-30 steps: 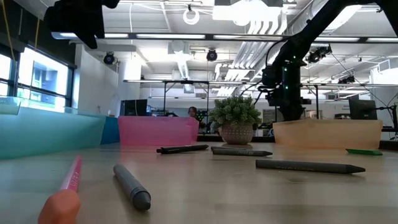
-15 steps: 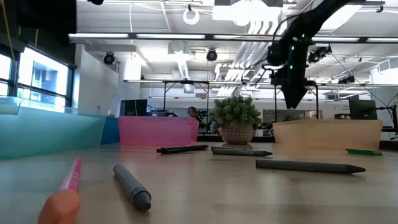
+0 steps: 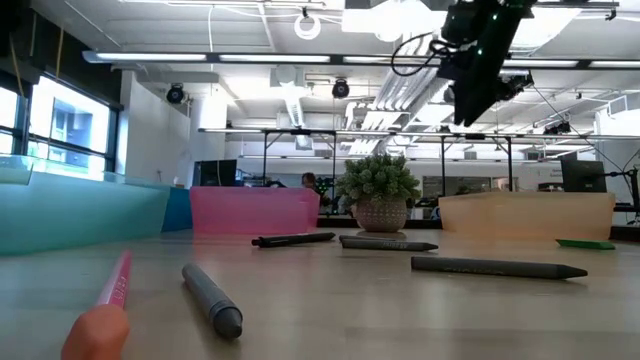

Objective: Sort crayons/erasers/pens/pencils in bins
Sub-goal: Put the yellow eraser into the pink bin

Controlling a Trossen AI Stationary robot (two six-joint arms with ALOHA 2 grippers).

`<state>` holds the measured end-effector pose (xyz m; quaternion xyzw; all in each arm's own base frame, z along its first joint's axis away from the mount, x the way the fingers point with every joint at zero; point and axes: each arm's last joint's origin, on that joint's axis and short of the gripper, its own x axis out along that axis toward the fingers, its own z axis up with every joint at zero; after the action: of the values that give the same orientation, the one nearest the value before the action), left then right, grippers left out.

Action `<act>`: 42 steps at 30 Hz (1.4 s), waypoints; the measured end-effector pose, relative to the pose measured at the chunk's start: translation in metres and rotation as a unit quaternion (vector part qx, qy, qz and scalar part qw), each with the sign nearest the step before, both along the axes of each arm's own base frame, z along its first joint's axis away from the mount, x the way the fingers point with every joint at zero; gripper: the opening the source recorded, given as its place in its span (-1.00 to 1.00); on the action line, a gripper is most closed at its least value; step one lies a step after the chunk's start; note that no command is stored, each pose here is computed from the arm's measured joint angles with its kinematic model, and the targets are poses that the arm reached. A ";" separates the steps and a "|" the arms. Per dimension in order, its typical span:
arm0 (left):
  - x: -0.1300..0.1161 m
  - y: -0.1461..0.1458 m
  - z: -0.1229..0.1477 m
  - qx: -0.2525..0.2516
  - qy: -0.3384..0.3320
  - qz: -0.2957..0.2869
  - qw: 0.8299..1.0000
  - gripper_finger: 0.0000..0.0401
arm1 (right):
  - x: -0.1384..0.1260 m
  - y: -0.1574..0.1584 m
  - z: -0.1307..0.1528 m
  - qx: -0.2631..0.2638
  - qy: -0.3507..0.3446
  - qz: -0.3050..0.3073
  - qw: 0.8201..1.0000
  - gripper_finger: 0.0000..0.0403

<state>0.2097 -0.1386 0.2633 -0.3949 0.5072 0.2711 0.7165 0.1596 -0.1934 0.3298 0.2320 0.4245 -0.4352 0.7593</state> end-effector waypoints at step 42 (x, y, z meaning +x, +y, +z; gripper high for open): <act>0.009 -0.067 -0.086 0.003 0.128 0.059 0.990 -0.07 | 0.044 0.076 0.004 0.050 -0.029 0.042 0.997 -0.36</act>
<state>0.2184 -0.2060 0.1777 -0.3838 0.5696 0.3626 0.6298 0.2035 -0.1172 0.3335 0.2645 0.4328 -0.3737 0.7766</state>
